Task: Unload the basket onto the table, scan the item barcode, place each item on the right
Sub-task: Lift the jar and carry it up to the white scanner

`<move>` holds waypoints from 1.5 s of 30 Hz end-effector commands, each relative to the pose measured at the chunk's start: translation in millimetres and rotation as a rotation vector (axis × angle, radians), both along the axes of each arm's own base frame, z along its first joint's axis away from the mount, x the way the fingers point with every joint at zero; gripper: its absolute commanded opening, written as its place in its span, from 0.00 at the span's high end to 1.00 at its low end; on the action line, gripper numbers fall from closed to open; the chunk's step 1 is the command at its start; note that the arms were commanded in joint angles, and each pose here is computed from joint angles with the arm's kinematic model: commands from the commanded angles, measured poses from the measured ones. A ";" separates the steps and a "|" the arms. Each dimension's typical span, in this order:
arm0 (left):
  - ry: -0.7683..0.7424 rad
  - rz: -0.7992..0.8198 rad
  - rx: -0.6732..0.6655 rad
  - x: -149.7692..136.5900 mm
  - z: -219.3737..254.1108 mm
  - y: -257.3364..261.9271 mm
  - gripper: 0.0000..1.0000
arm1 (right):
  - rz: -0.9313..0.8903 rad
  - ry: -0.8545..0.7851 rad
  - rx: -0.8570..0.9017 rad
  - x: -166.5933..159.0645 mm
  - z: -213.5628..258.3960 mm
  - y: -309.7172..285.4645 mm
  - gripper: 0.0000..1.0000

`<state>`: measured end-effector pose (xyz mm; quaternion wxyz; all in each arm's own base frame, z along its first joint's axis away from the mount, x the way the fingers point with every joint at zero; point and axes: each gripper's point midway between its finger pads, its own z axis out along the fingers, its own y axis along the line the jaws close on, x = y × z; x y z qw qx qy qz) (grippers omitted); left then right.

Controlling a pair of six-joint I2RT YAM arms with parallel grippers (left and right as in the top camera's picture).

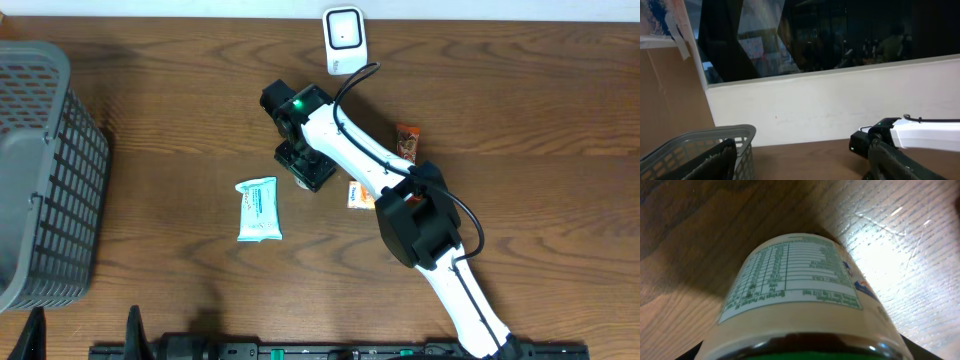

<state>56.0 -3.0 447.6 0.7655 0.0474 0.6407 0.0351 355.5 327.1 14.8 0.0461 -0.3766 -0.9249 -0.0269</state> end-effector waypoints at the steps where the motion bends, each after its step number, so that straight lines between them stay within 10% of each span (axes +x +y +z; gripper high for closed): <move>1: 0.001 0.007 0.005 0.9 -1.0 1.5 0.16 | 0.028 0.010 -0.025 3.3 -10.2 -8.9 0.46; 17: 0.001 0.005 0.004 0.9 -1.0 1.3 0.16 | 0.361 0.422 0.630 -49.8 53.6 -9.0 0.58; 28: 0.119 0.005 0.007 4.2 -29.7 1.2 0.16 | 0.462 0.373 0.891 -45.1 92.4 -15.7 0.61; 34: 0.330 0.005 0.011 1.6 -81.3 1.3 0.16 | 0.613 0.051 0.911 10.4 106.5 -28.7 0.60; 45: 0.719 0.003 0.024 -31.1 -170.8 1.9 0.16 | 0.729 -0.608 0.374 168.5 150.1 -89.9 0.60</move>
